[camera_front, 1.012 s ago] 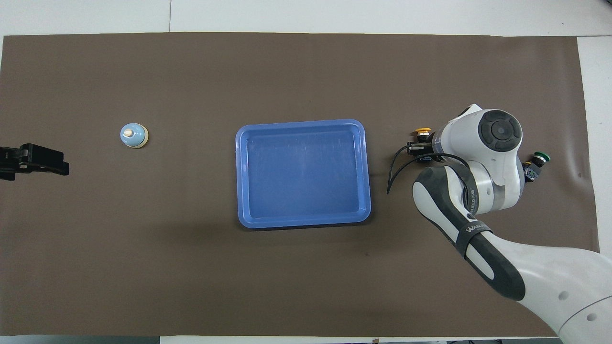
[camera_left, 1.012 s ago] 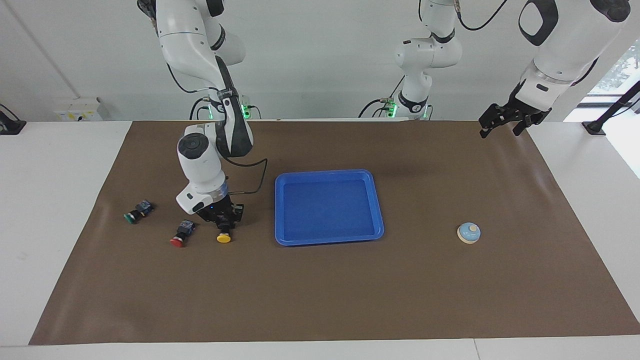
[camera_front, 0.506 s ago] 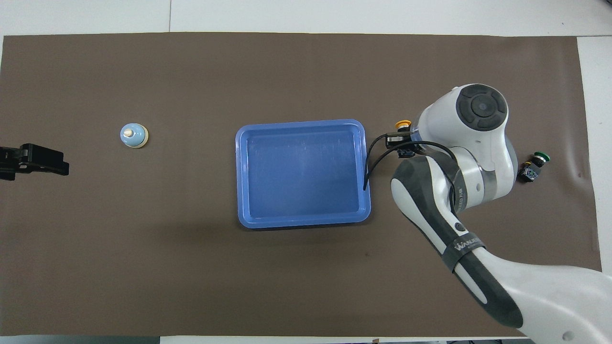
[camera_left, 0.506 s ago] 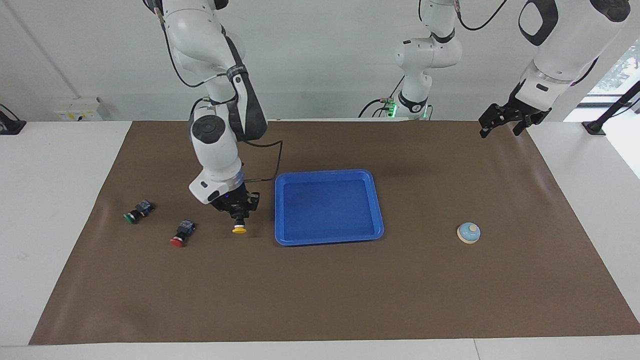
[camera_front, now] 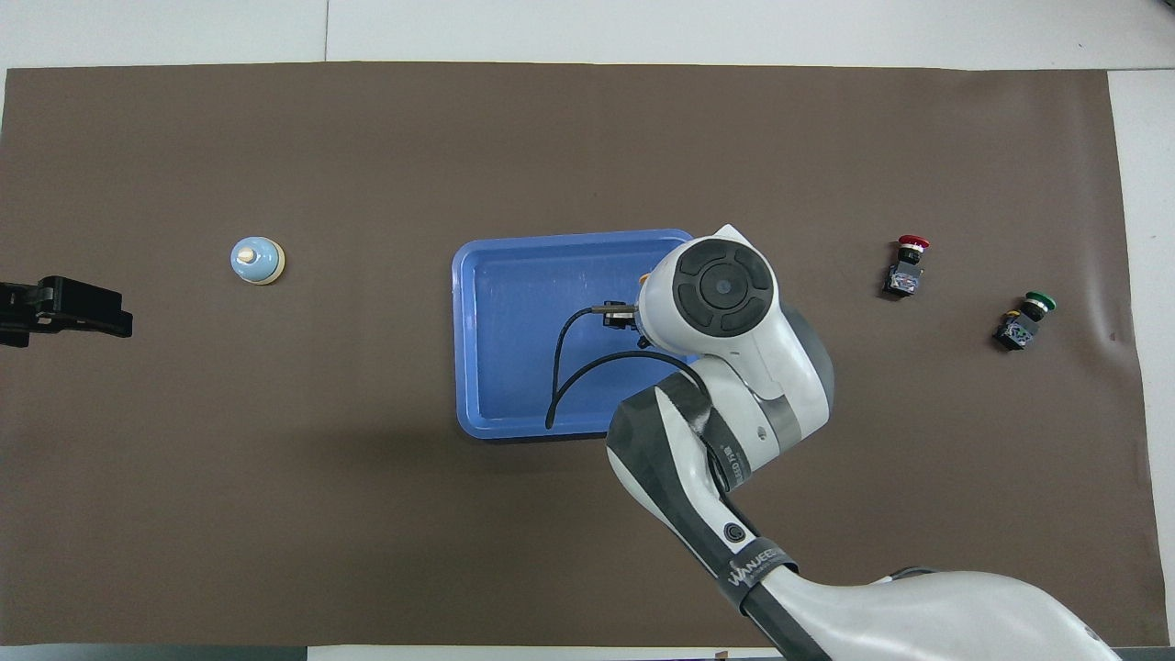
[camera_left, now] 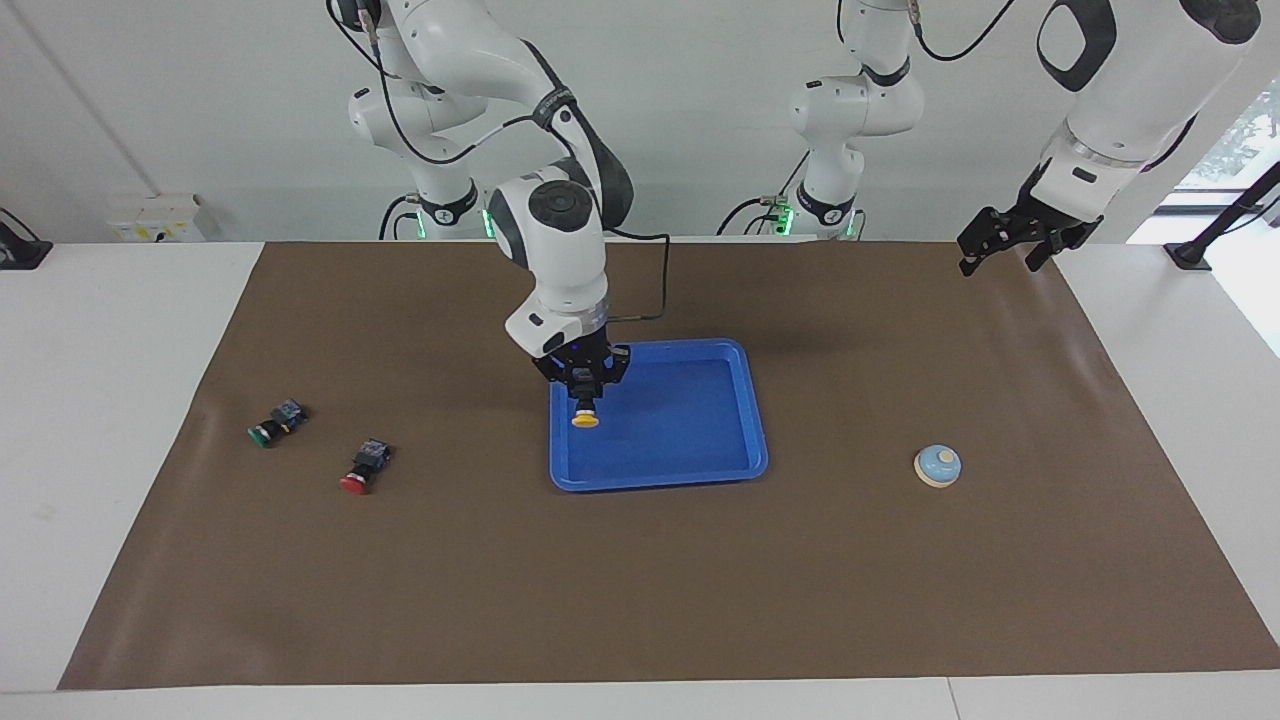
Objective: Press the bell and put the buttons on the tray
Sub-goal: 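Carry the yellow button into the blue tray and release it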
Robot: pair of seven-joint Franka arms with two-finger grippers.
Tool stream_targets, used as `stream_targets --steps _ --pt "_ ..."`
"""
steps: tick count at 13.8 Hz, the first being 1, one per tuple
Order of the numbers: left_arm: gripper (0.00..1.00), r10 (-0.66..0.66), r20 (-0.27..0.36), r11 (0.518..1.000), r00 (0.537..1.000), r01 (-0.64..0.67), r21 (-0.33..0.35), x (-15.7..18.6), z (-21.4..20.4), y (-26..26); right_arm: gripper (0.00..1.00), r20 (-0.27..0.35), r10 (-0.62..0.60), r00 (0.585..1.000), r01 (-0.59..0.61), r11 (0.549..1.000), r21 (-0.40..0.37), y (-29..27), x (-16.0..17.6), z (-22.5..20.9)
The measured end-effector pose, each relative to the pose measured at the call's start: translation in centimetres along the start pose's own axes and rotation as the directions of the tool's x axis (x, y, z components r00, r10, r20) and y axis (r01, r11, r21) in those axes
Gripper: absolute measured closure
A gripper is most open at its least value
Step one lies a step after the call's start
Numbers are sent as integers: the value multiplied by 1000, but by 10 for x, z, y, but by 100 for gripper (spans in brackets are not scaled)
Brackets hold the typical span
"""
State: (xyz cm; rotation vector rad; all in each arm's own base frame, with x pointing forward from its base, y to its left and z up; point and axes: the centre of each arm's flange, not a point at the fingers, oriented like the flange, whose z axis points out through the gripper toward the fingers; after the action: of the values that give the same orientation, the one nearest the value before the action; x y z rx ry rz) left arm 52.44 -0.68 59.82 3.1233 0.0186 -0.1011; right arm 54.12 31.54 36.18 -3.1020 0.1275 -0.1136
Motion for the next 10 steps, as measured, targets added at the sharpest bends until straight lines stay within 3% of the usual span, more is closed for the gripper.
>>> stream_targets --steps 4,10 --pt "0 0 0 1000 1000 0 0 0 0 0 58 -11 2 1000 -2 1000 9 3 -11 45" --pt "0 0 0 1000 1000 0 0 0 0 0 57 -5 16 1000 -16 1000 5 9 -20 65"
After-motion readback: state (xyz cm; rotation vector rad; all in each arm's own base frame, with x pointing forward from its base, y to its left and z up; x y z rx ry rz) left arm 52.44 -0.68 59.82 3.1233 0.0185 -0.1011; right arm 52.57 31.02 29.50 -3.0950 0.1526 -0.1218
